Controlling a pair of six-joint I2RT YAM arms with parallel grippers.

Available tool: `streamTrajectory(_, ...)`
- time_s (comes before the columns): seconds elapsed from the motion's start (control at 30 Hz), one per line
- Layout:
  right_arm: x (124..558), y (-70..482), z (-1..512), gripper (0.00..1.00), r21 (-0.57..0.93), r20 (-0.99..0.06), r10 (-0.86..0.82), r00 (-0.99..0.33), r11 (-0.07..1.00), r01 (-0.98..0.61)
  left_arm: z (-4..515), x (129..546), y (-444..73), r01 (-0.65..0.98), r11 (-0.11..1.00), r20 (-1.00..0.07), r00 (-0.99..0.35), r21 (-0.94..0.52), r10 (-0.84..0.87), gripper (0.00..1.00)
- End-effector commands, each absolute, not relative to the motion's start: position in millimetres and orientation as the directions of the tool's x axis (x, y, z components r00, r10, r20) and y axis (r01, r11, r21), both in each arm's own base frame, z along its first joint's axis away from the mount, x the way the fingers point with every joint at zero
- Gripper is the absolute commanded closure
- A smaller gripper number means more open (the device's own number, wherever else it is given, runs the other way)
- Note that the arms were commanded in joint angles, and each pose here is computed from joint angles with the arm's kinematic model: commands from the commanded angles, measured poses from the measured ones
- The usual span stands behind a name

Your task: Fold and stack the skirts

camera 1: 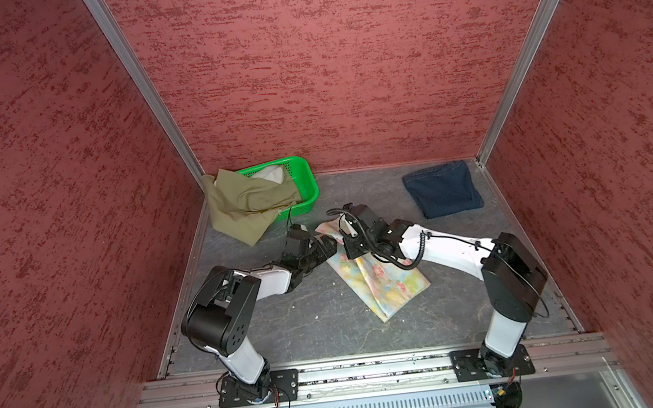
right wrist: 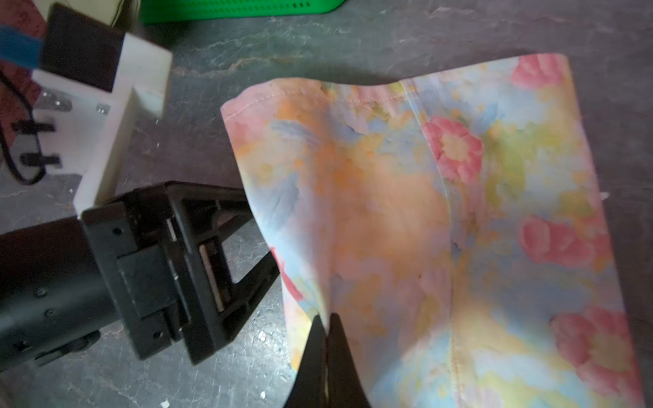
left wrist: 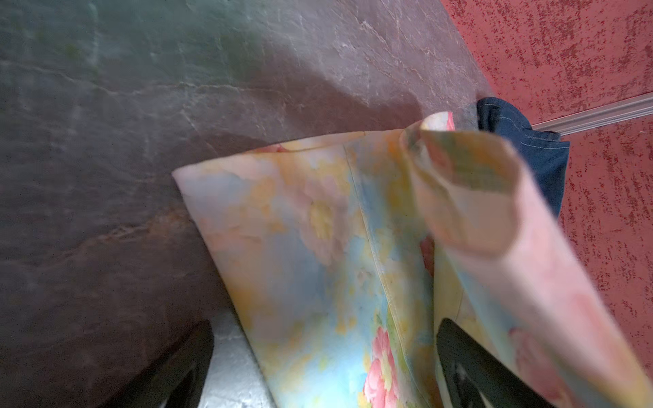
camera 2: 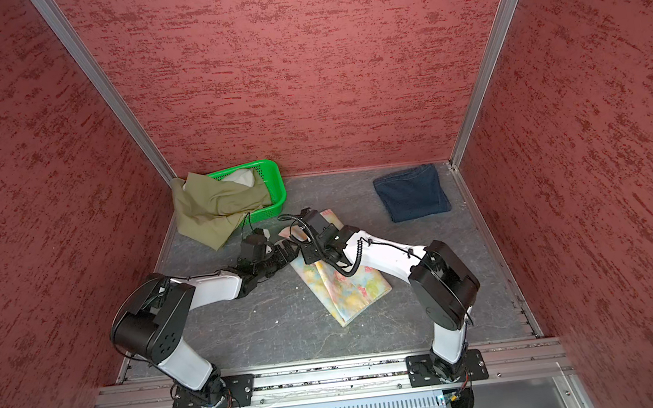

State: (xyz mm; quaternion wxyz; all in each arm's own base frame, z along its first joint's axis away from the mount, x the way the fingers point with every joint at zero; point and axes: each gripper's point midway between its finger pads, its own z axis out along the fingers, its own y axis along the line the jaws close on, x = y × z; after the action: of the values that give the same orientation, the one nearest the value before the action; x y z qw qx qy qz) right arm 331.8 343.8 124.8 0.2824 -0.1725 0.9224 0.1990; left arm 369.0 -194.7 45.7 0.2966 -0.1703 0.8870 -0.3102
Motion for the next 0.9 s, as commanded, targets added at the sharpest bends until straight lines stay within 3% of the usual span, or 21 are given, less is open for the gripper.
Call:
streamTrajectory(0.0, 321, 358, 130, 1.00, 0.329, -0.589, -0.183, -0.787, 0.835, -0.440, -29, 305, -157, -0.329, 0.820, -0.230, -0.851, -0.468, -0.472, 0.01)
streamTrajectory(0.07, 315, 362, 124, 1.00, 0.343, -0.577, -0.186, -0.795, 0.828, -0.443, -29, 304, -155, -0.333, 0.817, -0.231, -0.847, -0.471, -0.479, 0.00)
streamTrajectory(0.13, 312, 365, 119, 0.93, 0.355, -0.562, -0.189, -0.805, 0.824, -0.442, -27, 303, -153, -0.339, 0.812, -0.230, -0.842, -0.476, -0.487, 0.01)
streamTrajectory(0.17, 311, 366, 119, 0.83, 0.362, -0.560, -0.186, -0.808, 0.822, -0.440, -26, 301, -150, -0.344, 0.808, -0.229, -0.840, -0.478, -0.493, 0.01)
streamTrajectory(0.2, 311, 366, 120, 0.67, 0.365, -0.560, -0.184, -0.808, 0.821, -0.439, -26, 299, -148, -0.348, 0.805, -0.229, -0.836, -0.481, -0.499, 0.01)
streamTrajectory(0.37, 315, 365, 147, 0.27, 0.380, -0.594, -0.150, -0.790, 0.813, -0.440, -23, 280, -128, -0.385, 0.794, -0.233, -0.814, -0.470, -0.532, 0.01)
streamTrajectory(0.5, 320, 345, 155, 0.23, 0.372, -0.592, -0.086, -0.801, 0.853, -0.366, -17, 265, -113, -0.405, 0.784, -0.244, -0.794, -0.470, -0.557, 0.00)
streamTrajectory(0.67, 327, 288, 148, 0.21, 0.363, -0.566, 0.091, -0.819, 0.920, -0.149, 4, 261, -108, -0.365, 0.809, -0.313, -0.786, -0.461, -0.533, 0.01)
streamTrajectory(0.87, 312, 209, 141, 0.21, 0.401, -0.508, 0.340, -0.791, 0.906, 0.132, 34, 279, -140, -0.141, 0.939, -0.443, -0.853, -0.312, -0.276, 0.01)
